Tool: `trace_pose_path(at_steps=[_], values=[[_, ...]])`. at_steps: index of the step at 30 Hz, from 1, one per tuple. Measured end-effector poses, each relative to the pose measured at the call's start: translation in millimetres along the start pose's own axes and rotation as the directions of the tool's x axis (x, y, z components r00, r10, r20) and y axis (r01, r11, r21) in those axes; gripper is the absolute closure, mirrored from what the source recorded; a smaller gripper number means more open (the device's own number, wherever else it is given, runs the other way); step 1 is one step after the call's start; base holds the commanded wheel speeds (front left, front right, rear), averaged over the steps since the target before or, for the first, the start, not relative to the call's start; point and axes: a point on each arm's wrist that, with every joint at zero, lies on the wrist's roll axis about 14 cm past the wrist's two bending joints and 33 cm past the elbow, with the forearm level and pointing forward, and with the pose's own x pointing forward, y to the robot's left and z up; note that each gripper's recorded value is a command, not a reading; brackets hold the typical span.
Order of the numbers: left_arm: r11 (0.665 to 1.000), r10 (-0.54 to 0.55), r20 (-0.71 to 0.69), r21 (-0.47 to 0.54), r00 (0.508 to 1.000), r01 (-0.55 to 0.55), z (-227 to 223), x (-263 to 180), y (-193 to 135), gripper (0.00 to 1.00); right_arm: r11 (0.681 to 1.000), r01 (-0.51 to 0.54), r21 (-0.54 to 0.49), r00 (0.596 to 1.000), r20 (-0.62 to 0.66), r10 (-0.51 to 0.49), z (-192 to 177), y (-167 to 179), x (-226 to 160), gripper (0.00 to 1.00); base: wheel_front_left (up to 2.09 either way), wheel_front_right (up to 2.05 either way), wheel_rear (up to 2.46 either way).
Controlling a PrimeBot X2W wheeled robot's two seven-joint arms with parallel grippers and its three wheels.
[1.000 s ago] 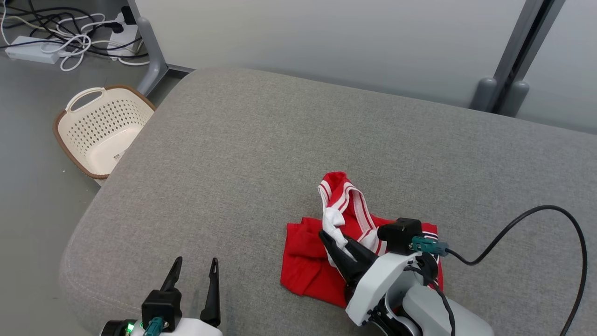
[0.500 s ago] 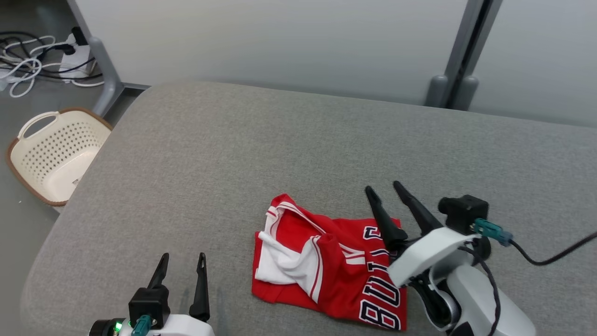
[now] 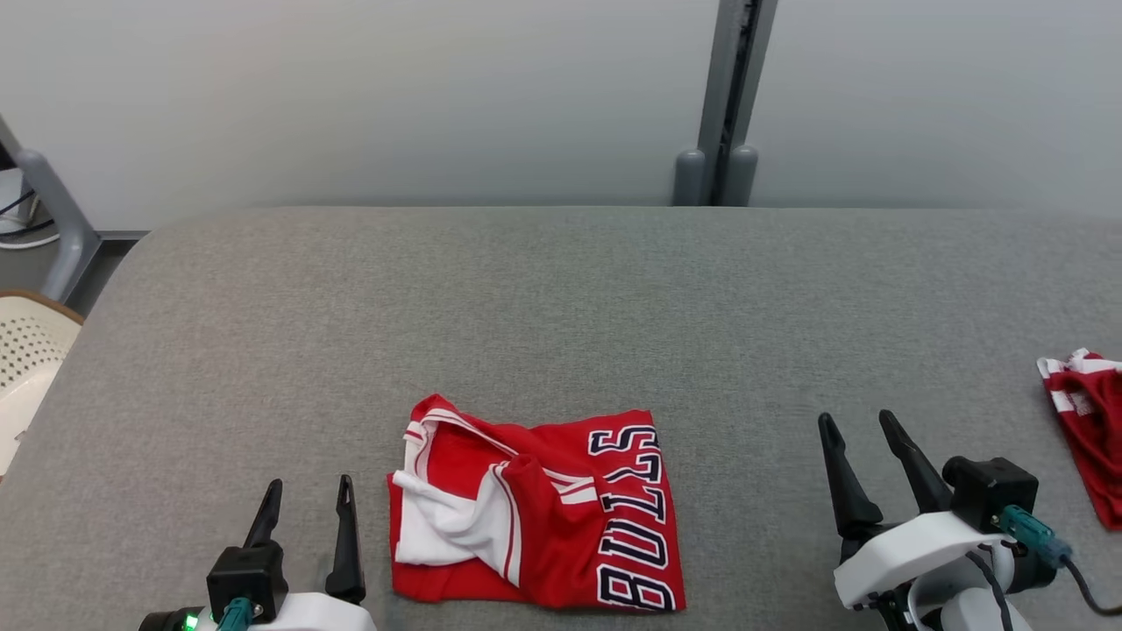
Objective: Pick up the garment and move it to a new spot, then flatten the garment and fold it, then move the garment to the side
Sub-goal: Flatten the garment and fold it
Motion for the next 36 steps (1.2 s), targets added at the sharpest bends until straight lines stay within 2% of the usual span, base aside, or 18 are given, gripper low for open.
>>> trace_pose_path(at_steps=[8,21,25,28,31,36], values=[[1.0,-0.021,-0.008,0.012,1.0,0.021,-2.2,5.5,-6.8,0.0,0.998,0.026,-0.056,1.0,-0.002,-0.027,-1.8,-10.9,-13.4,0.0,0.0,0.0,0.0],[1.0,0.002,-0.006,0.025,1.0,-0.002,-2.5,3.7,2.0,0.0,0.999,0.033,-0.043,0.999,0.009,-0.033,-0.3,-11.6,-20.2,0.0,0.0,0.0,0.0],[1.0,0.009,-0.007,0.024,1.0,-0.009,-2.6,3.1,4.3,0.0,0.996,-0.079,-0.031,0.997,0.012,0.079,0.5,25.3,-13.2,0.0,0.0,0.0,0.0],[1.0,0.017,-0.011,0.023,1.0,-0.017,-4.1,1.2,7.2,0.0,0.98,-0.197,-0.013,0.98,-0.001,0.197,-3.5,64.3,-7.6,0.0,0.0,0.0,0.0],[0.999,0.029,-0.019,0.018,0.999,-0.029,-6.5,-2.0,11.7,0.0,0.947,-0.32,0.018,0.947,-0.034,0.32,-13.5,105.7,-6.3,0.0,0.0,0.0,0.0],[0.998,0.068,-0.029,0.015,0.997,-0.067,-10.1,-9.1,24.1,0.0,0.875,-0.48,0.065,0.869,-0.097,0.485,-30.1,161.3,-7.9,0.0,0.0,0.0,0.0]])
